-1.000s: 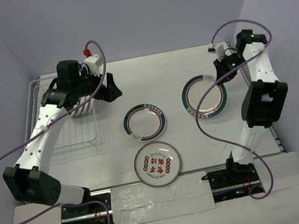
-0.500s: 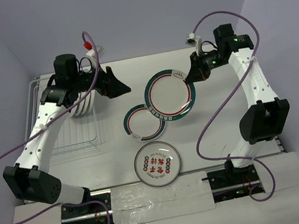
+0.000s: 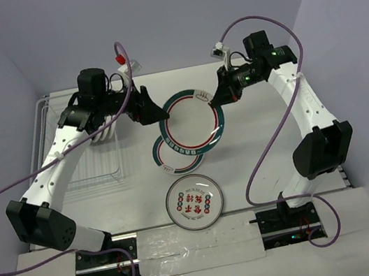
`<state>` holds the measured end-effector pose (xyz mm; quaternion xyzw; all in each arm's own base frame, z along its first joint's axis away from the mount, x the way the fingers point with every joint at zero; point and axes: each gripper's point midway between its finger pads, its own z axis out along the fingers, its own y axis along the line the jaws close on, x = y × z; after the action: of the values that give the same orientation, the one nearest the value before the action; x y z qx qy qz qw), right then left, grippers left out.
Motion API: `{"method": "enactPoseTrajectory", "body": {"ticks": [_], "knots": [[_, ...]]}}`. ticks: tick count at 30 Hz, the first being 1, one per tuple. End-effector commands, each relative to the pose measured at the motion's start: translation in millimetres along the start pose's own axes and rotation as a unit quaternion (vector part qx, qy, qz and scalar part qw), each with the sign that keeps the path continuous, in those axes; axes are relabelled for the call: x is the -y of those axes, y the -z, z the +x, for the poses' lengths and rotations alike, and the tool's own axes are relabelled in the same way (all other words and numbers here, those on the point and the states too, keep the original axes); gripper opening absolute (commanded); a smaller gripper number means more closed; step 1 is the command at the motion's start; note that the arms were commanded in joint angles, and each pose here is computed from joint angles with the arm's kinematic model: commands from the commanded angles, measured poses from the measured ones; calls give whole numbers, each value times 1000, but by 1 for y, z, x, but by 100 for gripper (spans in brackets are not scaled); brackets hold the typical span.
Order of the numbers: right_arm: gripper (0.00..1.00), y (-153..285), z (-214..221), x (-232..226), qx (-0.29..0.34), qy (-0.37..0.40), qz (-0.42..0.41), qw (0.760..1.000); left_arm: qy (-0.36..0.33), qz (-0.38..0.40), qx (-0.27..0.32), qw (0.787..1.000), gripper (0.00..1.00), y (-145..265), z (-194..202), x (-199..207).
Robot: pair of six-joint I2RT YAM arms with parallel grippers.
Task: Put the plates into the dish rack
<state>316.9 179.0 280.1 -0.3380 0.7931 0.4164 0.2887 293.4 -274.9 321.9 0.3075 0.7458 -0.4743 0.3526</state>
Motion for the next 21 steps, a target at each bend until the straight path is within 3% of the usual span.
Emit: {"method": "enactPoseTrajectory", "body": {"ticks": [1, 4, 12, 13, 15, 16, 17, 18, 19, 21], "knots": [[0, 11, -28, -34, 43, 37, -23, 998, -10, 6, -4, 1000, 92, -7, 1, -1], [0, 12, -31, -40, 44, 42, -26, 998, -3, 9, -12, 1000, 86, -12, 6, -2], [0, 17, -45, -53, 64, 54, -24, 996, 14, 16, -31, 999, 47, -19, 17, -4], [0, 17, -45, -53, 65, 53, -22, 996, 13, 16, -30, 999, 40, -19, 16, -4], [0, 18, -47, -54, 68, 54, -18, 996, 13, 9, -28, 999, 17, -18, 14, -4], [0, 18, -47, -52, 67, 50, -12, 996, 11, 4, -26, 1000, 0, -17, 12, -5], [11, 18, -48, -51, 69, 50, -8, 996, 9, -3, -24, 1000, 0, -16, 10, -6], [30, 18, -48, -50, 68, 48, -5, 997, -2, -20, -14, 1000, 0, -11, 2, -7], [67, 19, -48, -48, 68, 45, 1, 997, -6, -32, -8, 999, 0, -5, -2, -9], [98, 20, -49, -48, 71, 45, 10, 996, -29, -71, 20, 997, 0, 13, -21, -12]]}}
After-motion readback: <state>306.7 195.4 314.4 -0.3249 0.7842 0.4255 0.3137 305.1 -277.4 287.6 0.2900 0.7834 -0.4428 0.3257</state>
